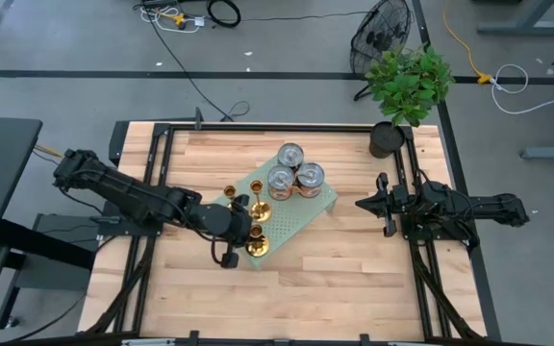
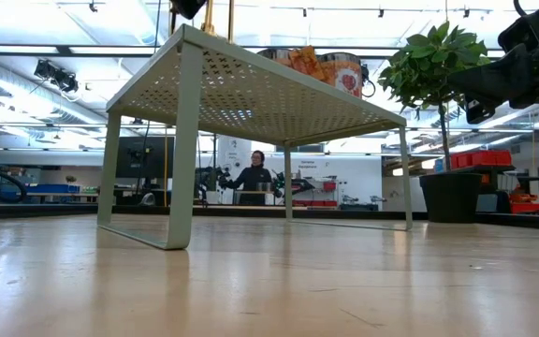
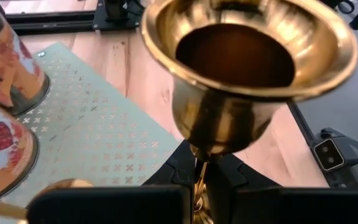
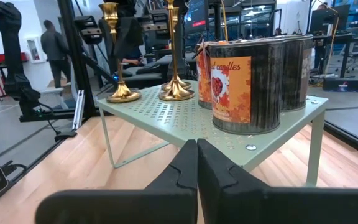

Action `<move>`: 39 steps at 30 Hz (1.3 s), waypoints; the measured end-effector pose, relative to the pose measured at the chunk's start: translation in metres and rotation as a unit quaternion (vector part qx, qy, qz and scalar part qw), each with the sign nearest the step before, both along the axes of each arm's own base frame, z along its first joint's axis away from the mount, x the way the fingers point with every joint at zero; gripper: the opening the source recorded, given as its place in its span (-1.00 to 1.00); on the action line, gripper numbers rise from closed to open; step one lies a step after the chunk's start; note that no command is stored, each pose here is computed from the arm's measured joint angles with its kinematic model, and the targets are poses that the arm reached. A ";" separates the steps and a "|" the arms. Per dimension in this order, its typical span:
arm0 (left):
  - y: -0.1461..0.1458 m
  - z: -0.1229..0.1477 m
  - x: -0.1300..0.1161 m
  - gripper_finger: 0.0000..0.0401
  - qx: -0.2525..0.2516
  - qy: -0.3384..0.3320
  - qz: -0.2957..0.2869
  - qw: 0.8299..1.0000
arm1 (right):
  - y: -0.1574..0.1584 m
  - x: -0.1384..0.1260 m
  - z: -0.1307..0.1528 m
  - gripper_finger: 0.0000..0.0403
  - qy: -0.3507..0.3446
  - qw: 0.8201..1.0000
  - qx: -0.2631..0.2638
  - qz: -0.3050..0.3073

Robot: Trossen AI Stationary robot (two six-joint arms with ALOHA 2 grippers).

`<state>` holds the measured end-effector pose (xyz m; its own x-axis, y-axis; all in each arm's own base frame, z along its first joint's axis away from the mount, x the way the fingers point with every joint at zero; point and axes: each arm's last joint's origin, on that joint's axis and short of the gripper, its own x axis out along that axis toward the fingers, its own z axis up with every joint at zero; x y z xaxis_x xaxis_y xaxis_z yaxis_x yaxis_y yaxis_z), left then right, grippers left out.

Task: Pick & Place candle stick holders
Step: Put the gold candle holder on the shelf

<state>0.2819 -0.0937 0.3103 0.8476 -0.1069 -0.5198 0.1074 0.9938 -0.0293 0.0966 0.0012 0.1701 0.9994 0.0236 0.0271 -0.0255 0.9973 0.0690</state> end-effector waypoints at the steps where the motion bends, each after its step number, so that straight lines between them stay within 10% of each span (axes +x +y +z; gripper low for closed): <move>1: 0.000 0.000 0.000 -0.90 -0.001 -0.002 0.000 1.000 | 0.000 0.000 0.000 -0.99 0.000 1.000 0.000 0.000; 39: -0.002 0.001 0.000 -0.39 -0.002 -0.005 -0.005 1.000 | 0.000 0.000 0.000 -0.99 0.000 1.000 0.000 0.000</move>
